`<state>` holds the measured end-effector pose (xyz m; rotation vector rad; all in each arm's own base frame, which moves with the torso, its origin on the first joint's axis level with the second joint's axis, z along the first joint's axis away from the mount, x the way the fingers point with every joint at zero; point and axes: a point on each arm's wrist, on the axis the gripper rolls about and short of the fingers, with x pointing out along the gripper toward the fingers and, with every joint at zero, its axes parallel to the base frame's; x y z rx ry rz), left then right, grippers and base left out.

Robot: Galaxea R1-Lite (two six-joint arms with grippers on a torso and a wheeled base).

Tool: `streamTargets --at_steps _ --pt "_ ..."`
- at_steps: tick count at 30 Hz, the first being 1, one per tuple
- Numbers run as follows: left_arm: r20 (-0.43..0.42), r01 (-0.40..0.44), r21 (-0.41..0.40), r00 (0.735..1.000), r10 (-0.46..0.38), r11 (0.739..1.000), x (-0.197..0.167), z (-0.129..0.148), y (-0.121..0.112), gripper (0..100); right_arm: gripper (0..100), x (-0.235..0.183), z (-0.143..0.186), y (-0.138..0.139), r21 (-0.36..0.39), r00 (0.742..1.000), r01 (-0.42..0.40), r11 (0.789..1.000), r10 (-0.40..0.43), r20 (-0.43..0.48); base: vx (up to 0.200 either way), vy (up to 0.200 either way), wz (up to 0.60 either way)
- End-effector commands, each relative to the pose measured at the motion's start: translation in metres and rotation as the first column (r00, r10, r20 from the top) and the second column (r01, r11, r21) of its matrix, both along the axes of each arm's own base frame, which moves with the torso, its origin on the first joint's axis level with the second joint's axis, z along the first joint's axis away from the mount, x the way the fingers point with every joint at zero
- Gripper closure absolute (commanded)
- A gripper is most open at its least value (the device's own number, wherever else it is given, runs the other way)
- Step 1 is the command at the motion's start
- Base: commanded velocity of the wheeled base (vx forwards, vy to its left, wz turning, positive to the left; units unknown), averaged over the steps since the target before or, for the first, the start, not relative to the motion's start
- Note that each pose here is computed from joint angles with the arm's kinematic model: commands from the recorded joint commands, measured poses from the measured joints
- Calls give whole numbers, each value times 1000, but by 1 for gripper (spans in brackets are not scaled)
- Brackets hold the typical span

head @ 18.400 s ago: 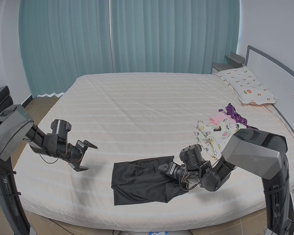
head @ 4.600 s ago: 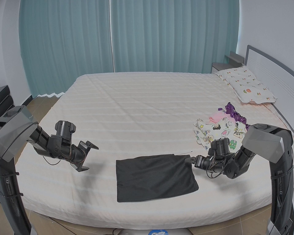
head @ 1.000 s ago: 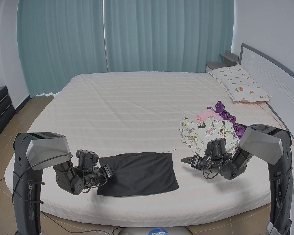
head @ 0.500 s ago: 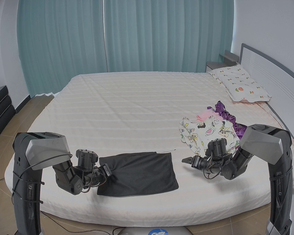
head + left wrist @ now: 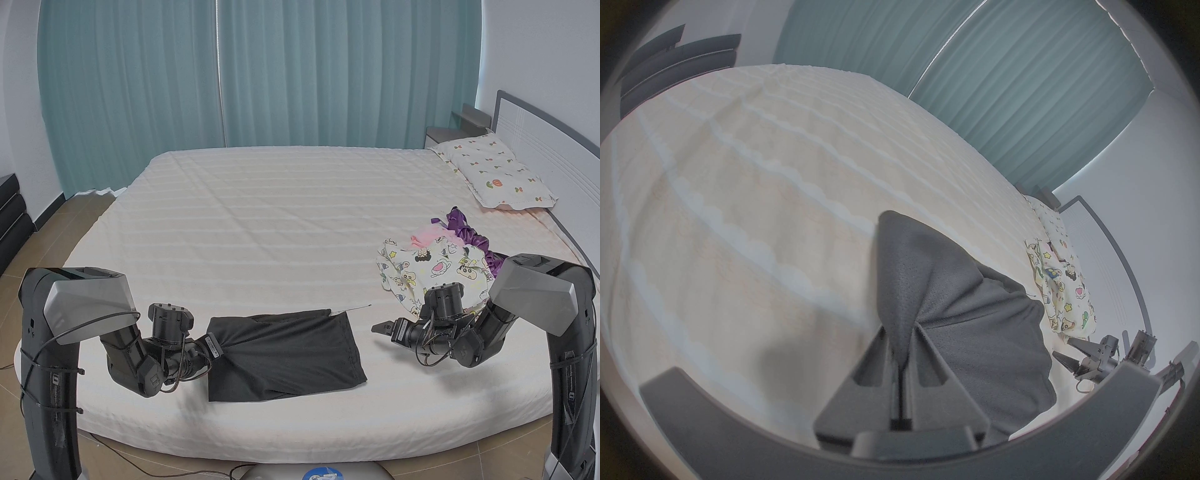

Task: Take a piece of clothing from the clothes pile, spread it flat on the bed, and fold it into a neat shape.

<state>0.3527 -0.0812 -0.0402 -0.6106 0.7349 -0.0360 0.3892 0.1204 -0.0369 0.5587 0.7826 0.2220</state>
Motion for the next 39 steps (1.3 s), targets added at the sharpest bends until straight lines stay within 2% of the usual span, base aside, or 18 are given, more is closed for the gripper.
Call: streamTargets --at_steps 1,23,35,36,39 --pt "9 -13 -3 1000 13 1000 2 3 4 100 0 0 -1 0 0 1000 0 1000 0 -2 0 200 0" --pt "21 -45 -12 999 46 999 9 3 13 100 0 -1 -2 0 -2 1000 0 1000 0 -4 0 200 0" --pt "10 -36 -10 999 36 999 7 1 10 100 0 -2 -1 4 -1 1000 -10 1000 10 -5 0 0 0" --pt "10 -37 -11 999 37 999 7 1 10 0 0 -3 -1 4 -2 1000 -11 1000 11 -4 0 0 0" --pt "10 -40 -16 999 40 999 7 1 10 0 0 -4 -1 7 -3 1000 -18 1000 18 -6 0 0 0"
